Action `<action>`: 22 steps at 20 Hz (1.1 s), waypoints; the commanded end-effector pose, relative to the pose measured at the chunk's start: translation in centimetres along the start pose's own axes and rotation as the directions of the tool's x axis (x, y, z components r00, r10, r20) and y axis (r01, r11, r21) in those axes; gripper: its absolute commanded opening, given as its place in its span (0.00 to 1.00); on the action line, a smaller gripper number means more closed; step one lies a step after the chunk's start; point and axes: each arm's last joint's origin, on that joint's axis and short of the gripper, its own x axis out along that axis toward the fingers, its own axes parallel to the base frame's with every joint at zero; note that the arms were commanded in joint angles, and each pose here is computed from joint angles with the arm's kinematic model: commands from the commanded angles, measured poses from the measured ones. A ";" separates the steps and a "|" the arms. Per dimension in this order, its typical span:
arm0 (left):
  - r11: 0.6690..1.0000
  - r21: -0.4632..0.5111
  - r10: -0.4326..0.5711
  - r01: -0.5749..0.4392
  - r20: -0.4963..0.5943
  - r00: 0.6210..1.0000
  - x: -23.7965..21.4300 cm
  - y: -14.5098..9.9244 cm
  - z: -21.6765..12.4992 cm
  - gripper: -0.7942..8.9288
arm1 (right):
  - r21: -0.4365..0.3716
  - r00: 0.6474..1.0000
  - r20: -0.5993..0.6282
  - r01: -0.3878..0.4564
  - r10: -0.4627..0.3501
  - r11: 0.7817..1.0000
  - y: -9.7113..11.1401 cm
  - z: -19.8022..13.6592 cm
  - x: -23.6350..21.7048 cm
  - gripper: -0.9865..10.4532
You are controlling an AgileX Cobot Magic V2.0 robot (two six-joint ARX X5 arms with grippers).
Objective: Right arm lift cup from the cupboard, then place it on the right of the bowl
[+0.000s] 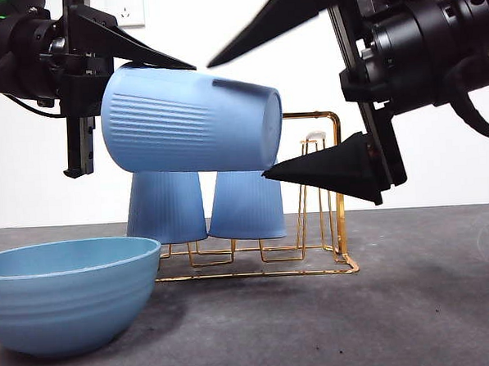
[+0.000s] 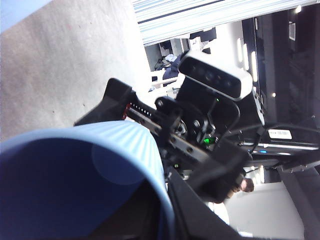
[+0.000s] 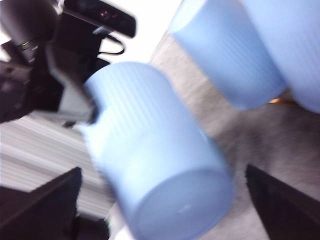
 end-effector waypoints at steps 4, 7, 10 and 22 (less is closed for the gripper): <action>0.999 -0.019 0.026 -0.026 0.004 1.000 1.0 -0.3 0.1 0.09 | 0.030 0.985 0.019 0.172 -0.173 0.985 -0.5 0.2 -1.6 0.57; 0.994 -0.061 0.095 -0.093 0.034 0.995 1.3 -0.2 0.1 0.09 | 0.036 0.959 0.058 0.276 -0.278 0.960 0.2 0.3 -3.4 0.57; 0.985 -0.090 0.151 -0.148 0.034 0.988 2.0 -1.0 0.4 0.09 | 0.029 0.931 0.104 0.348 -0.349 0.937 1.6 0.3 -5.2 0.57; 0.779 0.198 0.626 -0.596 -0.178 0.759 9.9 -5.5 2.8 0.09 | -0.096 0.729 0.192 0.680 -0.657 0.727 9.5 -0.7 -15.5 0.57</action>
